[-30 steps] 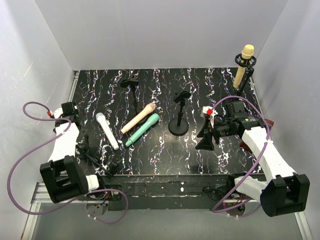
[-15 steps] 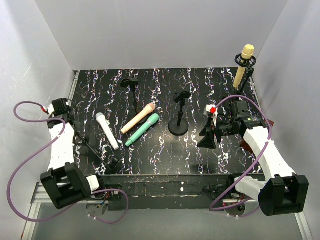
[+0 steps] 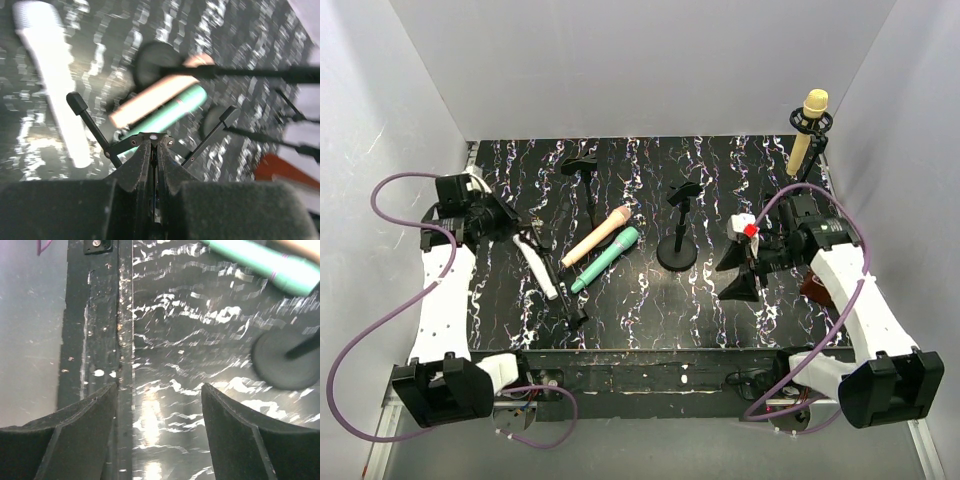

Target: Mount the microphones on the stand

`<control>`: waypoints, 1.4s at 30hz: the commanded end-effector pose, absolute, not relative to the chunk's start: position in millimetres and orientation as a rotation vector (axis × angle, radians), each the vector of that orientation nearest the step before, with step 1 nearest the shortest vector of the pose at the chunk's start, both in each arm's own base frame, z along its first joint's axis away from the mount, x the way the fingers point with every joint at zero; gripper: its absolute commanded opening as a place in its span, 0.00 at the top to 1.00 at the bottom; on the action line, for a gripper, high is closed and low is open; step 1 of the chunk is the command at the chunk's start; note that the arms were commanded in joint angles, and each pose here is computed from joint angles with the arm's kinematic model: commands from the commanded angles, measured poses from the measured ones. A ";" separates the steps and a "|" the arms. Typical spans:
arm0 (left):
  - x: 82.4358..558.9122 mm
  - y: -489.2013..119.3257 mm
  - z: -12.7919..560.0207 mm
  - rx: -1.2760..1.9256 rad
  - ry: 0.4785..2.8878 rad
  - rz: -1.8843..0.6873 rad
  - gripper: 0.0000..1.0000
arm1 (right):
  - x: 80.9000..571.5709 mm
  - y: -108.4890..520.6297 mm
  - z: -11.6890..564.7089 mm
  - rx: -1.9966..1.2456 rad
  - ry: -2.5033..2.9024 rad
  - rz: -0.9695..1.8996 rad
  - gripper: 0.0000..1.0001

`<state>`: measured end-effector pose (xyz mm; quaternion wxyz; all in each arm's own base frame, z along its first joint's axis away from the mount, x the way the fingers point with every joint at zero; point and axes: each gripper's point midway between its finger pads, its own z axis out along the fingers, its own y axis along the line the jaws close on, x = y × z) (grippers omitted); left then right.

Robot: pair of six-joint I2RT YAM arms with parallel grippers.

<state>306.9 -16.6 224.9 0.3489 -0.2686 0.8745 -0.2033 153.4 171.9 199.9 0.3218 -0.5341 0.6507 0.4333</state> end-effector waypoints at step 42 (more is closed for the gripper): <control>184.3 -187.4 226.4 -0.312 2.459 -1.483 1.00 | 182.7 389.3 214.1 -2.205 0.387 0.025 0.82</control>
